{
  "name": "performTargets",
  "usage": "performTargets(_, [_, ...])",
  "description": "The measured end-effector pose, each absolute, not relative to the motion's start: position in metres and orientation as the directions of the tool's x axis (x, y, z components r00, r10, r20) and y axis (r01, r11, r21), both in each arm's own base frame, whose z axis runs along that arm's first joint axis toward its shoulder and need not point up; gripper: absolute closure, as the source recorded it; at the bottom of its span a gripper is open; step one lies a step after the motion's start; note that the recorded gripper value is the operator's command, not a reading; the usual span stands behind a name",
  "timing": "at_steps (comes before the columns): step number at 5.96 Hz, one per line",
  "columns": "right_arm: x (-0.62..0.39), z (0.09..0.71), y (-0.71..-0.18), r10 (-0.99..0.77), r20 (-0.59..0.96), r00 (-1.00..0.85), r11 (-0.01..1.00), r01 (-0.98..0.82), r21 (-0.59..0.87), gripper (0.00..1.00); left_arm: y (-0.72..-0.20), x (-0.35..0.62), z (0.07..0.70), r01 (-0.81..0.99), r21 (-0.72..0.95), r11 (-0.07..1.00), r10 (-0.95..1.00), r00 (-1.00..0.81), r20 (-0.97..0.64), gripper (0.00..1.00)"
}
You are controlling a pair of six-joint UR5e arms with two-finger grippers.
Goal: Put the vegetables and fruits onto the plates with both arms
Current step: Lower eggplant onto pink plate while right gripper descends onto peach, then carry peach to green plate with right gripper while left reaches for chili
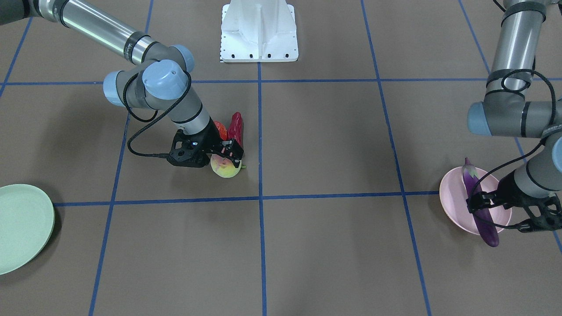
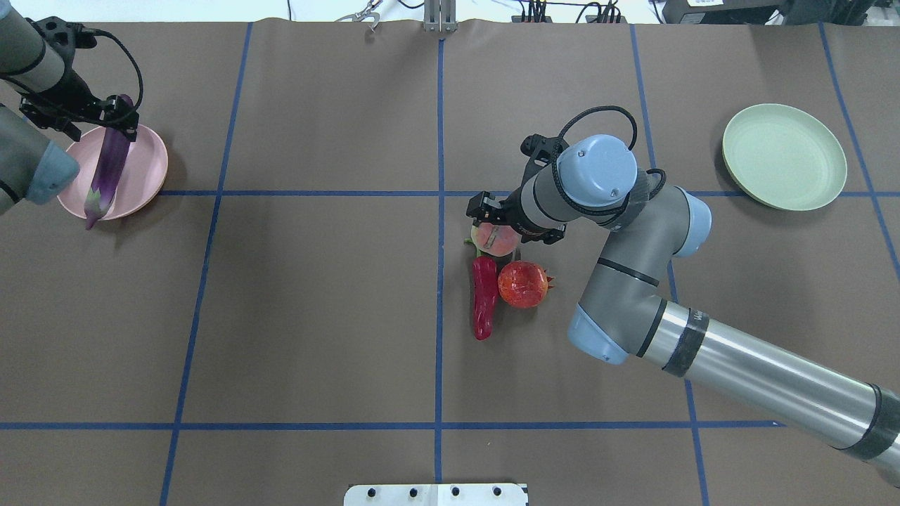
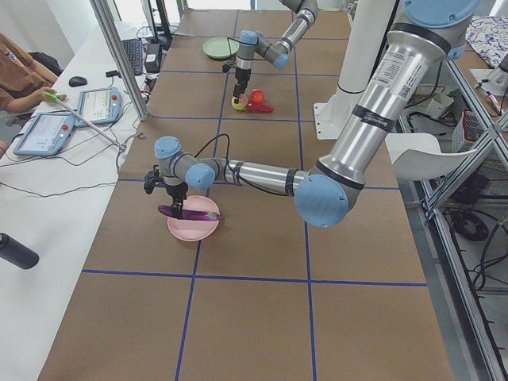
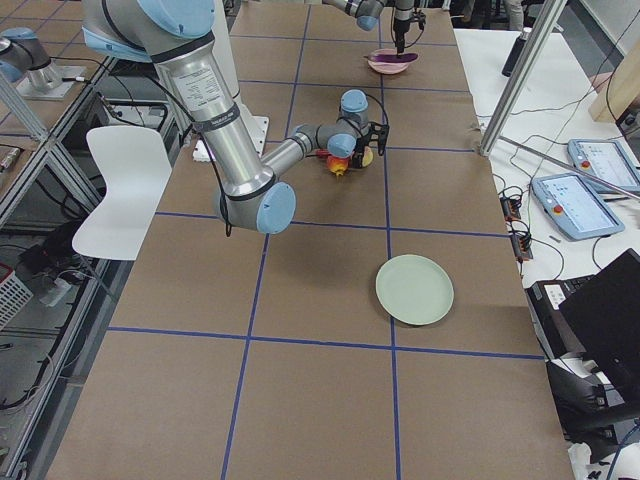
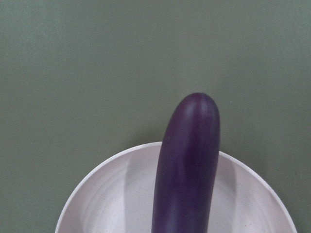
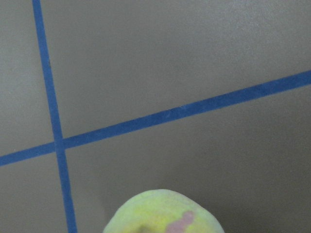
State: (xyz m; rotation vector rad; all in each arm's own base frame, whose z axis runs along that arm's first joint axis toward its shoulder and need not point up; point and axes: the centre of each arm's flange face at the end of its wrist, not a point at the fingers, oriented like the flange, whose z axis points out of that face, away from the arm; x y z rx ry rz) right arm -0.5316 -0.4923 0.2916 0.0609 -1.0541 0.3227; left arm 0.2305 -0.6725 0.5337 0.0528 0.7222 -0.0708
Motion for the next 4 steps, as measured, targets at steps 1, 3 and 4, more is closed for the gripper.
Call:
performTargets(1, [-0.525, 0.287, -0.499, 0.234, 0.868, 0.438, 0.949, -0.297, -0.106, 1.0, -0.673, 0.232, 0.518, 0.104, 0.024, 0.994, -0.061, 0.736, -0.674, 0.0])
performTargets(3, [-0.506, 0.286, -0.515, 0.249, 0.87, 0.426, 0.945, -0.304, -0.122, 1.0, -0.671, 0.238, 0.487, 0.131, 0.011, 0.991, -0.085, 0.699, -0.71, 0.0])
performTargets(4, [-0.475, 0.289, -0.539, 0.257, 0.871, 0.419, 0.943, -0.308, -0.13, 1.0, -0.668, 0.261, 0.457, 0.15, -0.011, 0.989, -0.11, 0.671, -0.733, 0.0])
